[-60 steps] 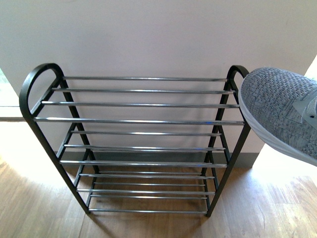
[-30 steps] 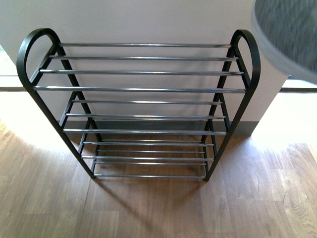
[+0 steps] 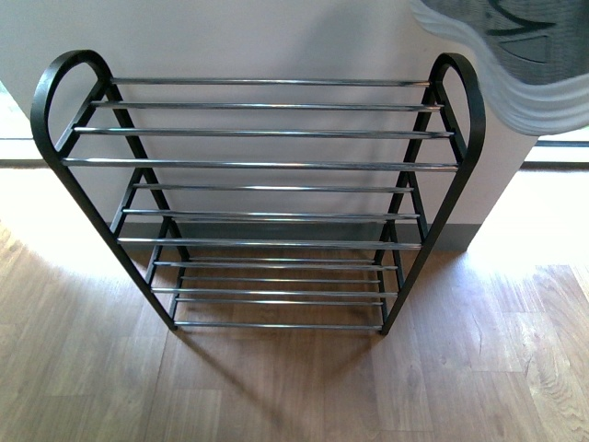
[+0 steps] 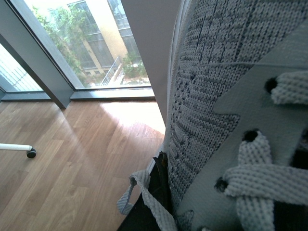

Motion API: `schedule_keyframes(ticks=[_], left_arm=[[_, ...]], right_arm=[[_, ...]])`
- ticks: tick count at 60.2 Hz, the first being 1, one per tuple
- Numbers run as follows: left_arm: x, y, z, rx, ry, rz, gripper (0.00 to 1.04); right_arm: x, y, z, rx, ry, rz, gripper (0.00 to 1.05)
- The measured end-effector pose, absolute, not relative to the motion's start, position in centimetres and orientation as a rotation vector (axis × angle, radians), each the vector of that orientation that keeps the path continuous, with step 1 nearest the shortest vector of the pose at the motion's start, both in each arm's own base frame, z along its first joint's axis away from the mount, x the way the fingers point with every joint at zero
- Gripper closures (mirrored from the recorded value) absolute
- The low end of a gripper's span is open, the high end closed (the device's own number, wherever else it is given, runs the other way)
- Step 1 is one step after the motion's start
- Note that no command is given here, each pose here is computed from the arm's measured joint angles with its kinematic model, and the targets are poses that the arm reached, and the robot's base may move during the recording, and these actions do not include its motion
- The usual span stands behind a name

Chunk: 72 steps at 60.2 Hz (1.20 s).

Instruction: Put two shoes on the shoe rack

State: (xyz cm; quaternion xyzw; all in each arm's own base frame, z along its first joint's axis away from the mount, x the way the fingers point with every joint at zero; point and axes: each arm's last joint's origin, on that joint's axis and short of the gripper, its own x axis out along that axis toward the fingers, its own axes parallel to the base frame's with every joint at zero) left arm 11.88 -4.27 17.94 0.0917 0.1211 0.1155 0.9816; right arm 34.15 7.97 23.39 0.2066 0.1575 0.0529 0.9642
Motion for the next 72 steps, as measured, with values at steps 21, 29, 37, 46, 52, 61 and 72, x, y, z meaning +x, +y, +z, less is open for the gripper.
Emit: schedule_keyframes(ticks=[21,29,37,46,52,61,72], left_arm=[[11.9,-4.3,17.9,0.184,0.244,0.233,1.02],[11.9,-4.3,17.9,0.184,0.244,0.233,1.02],[11.9,-4.3,17.9,0.184,0.243,0.233,1.02],[11.9,-4.3,17.9,0.185,0.244,0.233,1.02],[11.9,-4.3,17.9,0.184,0.243,0.233,1.02],[11.9,-4.3,17.9,0.184,0.243,0.233,1.02],[11.9,-4.3,17.9,0.184,0.243,0.233,1.02]], right_arm=[[38.0,14.2,18.8,0.549,0.482,0.076,1.03],[39.1,14.0,15.9,0.533,0.491,0.018,1.03],[39.8,12.5,14.9,0.527,0.491,-0.042,1.03],[40.5,10.7,14.7,0.510,0.459,-0.083,1.03],[40.7,10.5,14.3,0.490,0.457,-0.087,1.03],[40.5,10.8,14.1,0.468,0.488,-0.064,0.96],[39.4,10.8,16.3,0.527,0.488,0.024,0.68]])
